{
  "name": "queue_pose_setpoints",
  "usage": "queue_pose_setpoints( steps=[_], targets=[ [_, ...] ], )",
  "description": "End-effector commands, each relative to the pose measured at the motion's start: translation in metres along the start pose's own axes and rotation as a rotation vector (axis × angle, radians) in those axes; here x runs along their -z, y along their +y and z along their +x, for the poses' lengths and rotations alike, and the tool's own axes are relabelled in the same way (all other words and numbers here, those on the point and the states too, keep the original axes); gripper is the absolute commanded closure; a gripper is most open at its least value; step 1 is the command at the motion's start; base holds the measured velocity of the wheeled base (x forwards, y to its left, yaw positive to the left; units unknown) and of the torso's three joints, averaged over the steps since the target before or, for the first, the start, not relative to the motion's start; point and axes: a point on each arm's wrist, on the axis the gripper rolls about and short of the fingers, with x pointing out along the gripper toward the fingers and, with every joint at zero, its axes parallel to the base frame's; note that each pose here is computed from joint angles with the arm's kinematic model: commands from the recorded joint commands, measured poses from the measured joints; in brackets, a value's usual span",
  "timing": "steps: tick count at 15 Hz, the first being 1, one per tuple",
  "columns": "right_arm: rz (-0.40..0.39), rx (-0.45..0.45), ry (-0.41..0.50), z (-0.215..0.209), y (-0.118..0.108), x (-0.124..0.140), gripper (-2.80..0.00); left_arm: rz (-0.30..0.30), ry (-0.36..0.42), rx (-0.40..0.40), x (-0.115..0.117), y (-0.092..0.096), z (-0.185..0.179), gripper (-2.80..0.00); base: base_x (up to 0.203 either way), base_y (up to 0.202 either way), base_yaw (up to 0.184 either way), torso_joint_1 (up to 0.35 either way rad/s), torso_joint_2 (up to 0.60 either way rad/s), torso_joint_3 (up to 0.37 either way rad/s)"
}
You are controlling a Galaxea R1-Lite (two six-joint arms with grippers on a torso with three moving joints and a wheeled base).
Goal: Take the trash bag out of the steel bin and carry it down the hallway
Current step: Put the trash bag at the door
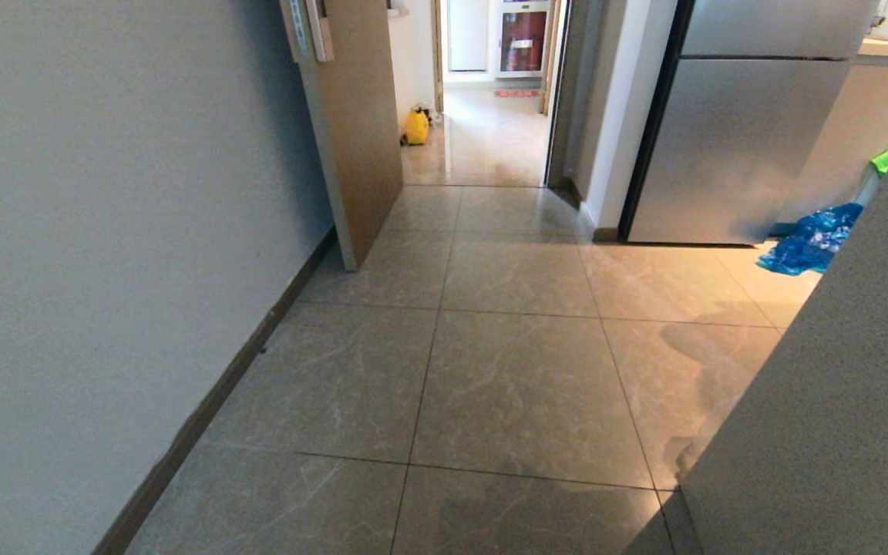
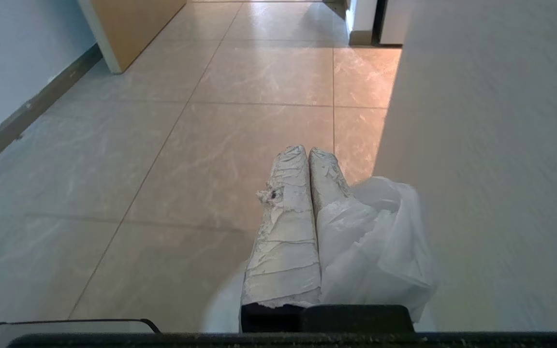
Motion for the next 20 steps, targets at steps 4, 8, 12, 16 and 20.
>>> queue_pose_setpoints(
  steps=[4,8,12,16,20],
  targets=[
    [-0.001,-0.002,0.001,0.0001,0.0,-0.0001,0.0,0.0,0.0,0.0,0.0,0.0,0.0,0.0,0.191,0.0,0.001,0.004,0.0,0.001],
    [-0.001,0.0,-0.001,0.0,0.0,-0.0001,0.0,0.0,0.0,0.0,0.0,0.0,0.0,0.0,0.186,0.0,0.003,0.001,0.0,0.002],
    [-0.001,0.0,0.0,0.0,0.0,0.0,0.0,0.0,0.0,0.0,0.0,0.0,0.0,0.0,0.19,0.0,0.0,0.004,0.0,0.006],
    [-0.001,0.0,0.0,0.0001,0.0,-0.0002,0.0,0.0,0.0,0.0,0.0,0.0,0.0,0.0,0.19,0.0,0.0,0.003,0.0,0.003],
    [-0.001,0.0,0.0,0.0,0.0,0.0,0.0,0.0,0.0,0.0,0.0,0.0,0.0,0.0,0.189,0.0,0.0,0.003,0.0,0.001]
  ],
)
